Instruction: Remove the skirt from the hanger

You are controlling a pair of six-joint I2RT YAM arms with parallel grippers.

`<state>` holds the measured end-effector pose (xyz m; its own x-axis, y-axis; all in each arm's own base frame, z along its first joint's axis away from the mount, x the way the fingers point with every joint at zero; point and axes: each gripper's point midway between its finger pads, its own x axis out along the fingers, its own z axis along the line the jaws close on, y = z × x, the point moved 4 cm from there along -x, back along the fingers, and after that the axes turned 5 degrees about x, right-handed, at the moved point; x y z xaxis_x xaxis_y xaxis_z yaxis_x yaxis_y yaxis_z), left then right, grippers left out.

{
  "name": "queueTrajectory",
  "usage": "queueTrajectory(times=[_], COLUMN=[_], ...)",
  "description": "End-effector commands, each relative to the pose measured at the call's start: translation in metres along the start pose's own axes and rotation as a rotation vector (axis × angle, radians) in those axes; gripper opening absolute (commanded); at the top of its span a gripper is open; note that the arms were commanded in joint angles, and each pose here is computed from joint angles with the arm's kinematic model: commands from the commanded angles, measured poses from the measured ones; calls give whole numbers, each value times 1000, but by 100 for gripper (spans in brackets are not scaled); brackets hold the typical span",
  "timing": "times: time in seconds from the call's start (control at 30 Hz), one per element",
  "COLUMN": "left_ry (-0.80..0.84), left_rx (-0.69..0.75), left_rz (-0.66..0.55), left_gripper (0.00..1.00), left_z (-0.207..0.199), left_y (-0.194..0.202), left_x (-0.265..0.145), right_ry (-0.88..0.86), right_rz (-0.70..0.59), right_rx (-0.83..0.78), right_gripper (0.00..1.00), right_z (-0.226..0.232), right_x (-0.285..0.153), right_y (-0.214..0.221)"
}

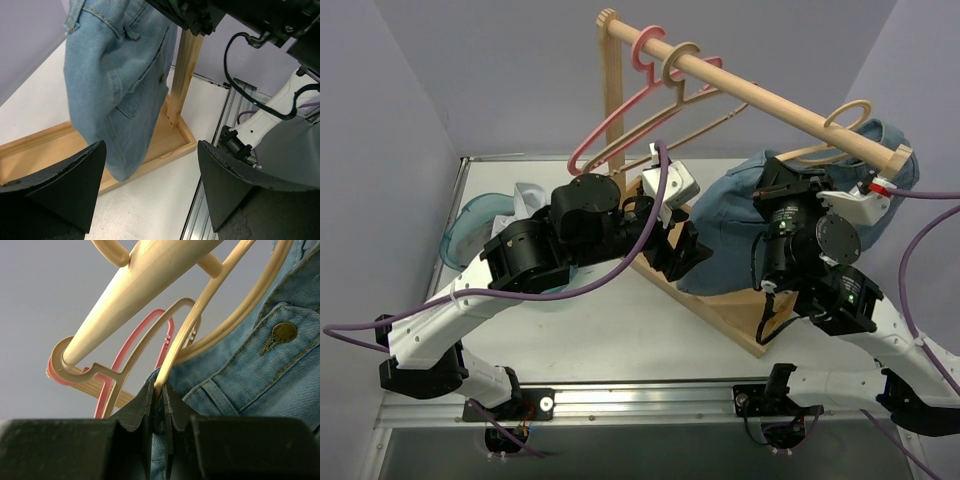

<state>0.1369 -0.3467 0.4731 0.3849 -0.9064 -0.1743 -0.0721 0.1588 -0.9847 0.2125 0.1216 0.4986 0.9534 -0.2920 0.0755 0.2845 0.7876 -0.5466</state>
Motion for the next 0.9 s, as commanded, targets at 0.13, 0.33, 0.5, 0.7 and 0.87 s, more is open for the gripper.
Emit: queueTrajectory(times=[0.13, 0.33, 0.5, 0.7, 0.87], left_ry=[-46, -133, -162, -144, -128], left_rx=[8, 196, 419, 395, 353], left_rz=[-54, -13, 53, 70, 77], left_gripper=[83, 87, 97, 97, 98], left_z=[6, 25, 41, 66, 73], left_y=[-12, -6, -1, -10, -1], left_x=[-13, -10, 2, 12, 24], right_ry=[11, -6, -31, -54, -47], right_rz=[-72, -39, 48, 118, 135], right_rx=[38, 6, -4, 12, -16], right_gripper=[0, 0, 0, 0, 0], right_z=[15, 14, 10, 6, -3], right_x=[22, 36, 30, 22, 17], right_y=[-16, -13, -5, -3, -7])
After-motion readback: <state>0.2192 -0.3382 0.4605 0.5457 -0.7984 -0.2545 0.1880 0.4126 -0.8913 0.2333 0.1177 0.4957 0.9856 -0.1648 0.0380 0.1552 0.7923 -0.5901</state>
